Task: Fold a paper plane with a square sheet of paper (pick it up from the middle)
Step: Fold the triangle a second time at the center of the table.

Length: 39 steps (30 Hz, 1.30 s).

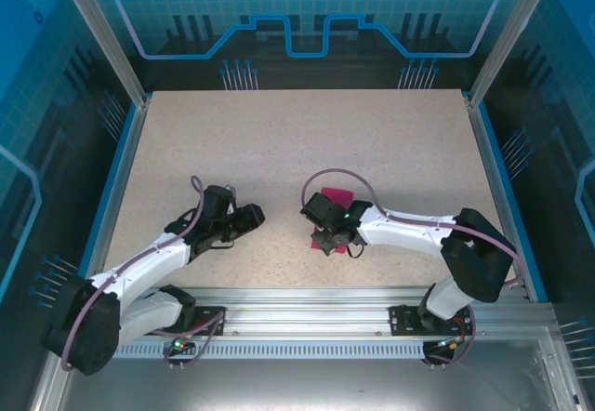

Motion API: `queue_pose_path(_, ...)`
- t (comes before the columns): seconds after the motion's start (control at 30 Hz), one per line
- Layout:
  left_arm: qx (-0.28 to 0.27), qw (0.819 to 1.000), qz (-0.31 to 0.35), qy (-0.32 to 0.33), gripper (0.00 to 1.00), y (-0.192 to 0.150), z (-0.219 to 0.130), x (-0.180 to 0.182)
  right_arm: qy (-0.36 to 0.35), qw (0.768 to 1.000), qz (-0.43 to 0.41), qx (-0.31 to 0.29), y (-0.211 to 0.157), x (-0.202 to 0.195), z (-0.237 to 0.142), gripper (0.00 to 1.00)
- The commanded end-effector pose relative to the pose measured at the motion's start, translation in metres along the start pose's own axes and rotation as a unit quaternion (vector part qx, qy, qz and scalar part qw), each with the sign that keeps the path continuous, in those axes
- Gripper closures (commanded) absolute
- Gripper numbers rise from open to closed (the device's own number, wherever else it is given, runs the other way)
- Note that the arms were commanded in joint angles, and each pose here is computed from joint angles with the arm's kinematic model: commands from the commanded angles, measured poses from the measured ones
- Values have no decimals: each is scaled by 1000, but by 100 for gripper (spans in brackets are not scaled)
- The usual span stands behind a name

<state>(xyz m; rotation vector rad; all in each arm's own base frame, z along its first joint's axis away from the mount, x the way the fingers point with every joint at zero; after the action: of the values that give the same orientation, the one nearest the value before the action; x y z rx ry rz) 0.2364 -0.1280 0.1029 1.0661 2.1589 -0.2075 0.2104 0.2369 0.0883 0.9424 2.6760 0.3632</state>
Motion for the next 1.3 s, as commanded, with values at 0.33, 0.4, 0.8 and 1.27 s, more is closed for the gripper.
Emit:
queue_pose_path(0.33, 114, 985, 115, -55, 43, -37, 28, -72, 235, 961, 124, -83, -9, -28, -2, 93)
queue_pose_path(0.4, 123, 983, 121, -58, 45, -42, 34, -81, 248, 955, 141, -84, -13, -35, 0, 94)
queue_pose_path(0.8, 176, 972, 141, -63, 61, -79, 75, -128, 298, 930, 198, -82, -24, -63, 16, 91)
queue_pose_path(1.27, 215, 969, 117, -45, 71, -106, 114, -137, 320, 918, 217, -93, -24, -69, 19, 87)
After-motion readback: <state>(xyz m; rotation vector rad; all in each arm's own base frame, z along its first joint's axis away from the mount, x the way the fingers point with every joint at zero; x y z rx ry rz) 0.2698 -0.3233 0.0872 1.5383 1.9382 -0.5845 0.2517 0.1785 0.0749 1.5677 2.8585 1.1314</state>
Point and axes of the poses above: each hand's point on the last joint's axis, 136 mm out from that joint toward the fingers, its own z axis out along the fingers, its own x axis along the line the jaws close on, y = z × x, the point moved 4 cm from there along -z, back along the fingers, and after that the axes turned 13 degrees about -z, right-handed, at the moved point
